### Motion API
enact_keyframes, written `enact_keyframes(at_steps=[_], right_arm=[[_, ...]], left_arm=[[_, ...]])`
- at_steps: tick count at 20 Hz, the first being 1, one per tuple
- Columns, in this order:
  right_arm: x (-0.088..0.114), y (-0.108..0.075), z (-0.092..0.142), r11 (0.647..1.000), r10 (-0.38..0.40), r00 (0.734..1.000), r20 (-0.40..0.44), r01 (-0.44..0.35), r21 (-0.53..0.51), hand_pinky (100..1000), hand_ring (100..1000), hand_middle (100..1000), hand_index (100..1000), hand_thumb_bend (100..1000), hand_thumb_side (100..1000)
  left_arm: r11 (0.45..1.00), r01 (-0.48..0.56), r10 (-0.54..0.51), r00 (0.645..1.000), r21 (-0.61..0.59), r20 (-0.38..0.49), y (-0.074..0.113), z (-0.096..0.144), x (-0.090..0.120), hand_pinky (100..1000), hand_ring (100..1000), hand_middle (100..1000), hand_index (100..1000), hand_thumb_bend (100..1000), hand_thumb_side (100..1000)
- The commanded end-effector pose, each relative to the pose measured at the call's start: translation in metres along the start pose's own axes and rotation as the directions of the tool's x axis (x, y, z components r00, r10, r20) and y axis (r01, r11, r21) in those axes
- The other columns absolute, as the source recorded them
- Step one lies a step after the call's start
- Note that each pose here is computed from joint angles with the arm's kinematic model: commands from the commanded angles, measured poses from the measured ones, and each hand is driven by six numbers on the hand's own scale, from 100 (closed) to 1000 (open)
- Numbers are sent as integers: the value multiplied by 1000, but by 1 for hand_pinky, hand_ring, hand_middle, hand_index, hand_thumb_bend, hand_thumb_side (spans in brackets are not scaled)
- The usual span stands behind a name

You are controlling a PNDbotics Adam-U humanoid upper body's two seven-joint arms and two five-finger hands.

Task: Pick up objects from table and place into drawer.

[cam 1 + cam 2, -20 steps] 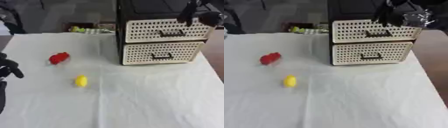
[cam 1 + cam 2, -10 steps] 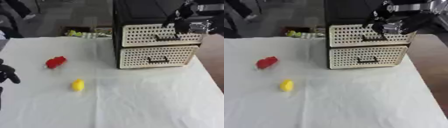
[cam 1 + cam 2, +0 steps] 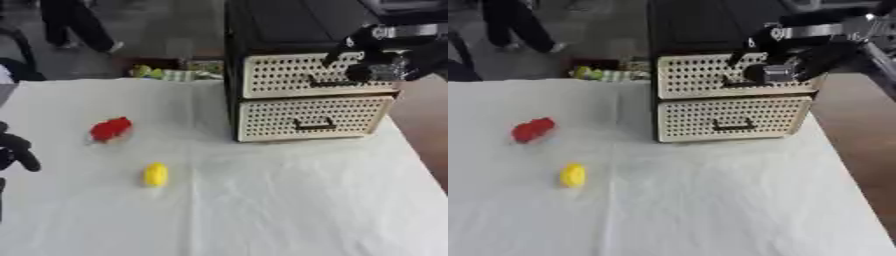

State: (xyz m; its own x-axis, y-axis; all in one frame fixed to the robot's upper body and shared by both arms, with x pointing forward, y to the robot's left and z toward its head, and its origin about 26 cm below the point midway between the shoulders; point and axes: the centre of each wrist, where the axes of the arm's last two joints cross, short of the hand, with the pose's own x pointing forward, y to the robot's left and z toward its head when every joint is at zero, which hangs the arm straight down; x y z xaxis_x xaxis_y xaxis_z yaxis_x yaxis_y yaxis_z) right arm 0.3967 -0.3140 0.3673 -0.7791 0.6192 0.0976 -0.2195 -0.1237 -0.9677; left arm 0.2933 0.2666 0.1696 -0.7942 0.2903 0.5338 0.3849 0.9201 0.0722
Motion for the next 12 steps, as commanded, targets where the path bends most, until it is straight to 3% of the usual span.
enact_keyframes(at_steps=[1,6,9,12], right_arm=[[2,-8,10,993,94,995,17,-95,73,100,227,100,866,730,831],[2,1,7,982,143,989,43,-147,117,100,231,100,875,856,565],[-2,3,9,975,176,984,33,-179,135,100,238,100,873,856,486],[-8,3,10,970,195,981,-5,-192,151,100,244,100,868,841,483]], left_arm=[[1000,13,-13,1000,-23,7,2,-4,6,447,603,649,715,100,811],[1000,11,-11,1000,-24,0,2,-4,5,446,603,650,718,100,814],[1000,10,-10,1000,-24,-3,1,-4,5,447,603,650,719,100,815],[1000,9,-9,1000,-23,-5,1,-4,5,447,603,650,719,100,815]])
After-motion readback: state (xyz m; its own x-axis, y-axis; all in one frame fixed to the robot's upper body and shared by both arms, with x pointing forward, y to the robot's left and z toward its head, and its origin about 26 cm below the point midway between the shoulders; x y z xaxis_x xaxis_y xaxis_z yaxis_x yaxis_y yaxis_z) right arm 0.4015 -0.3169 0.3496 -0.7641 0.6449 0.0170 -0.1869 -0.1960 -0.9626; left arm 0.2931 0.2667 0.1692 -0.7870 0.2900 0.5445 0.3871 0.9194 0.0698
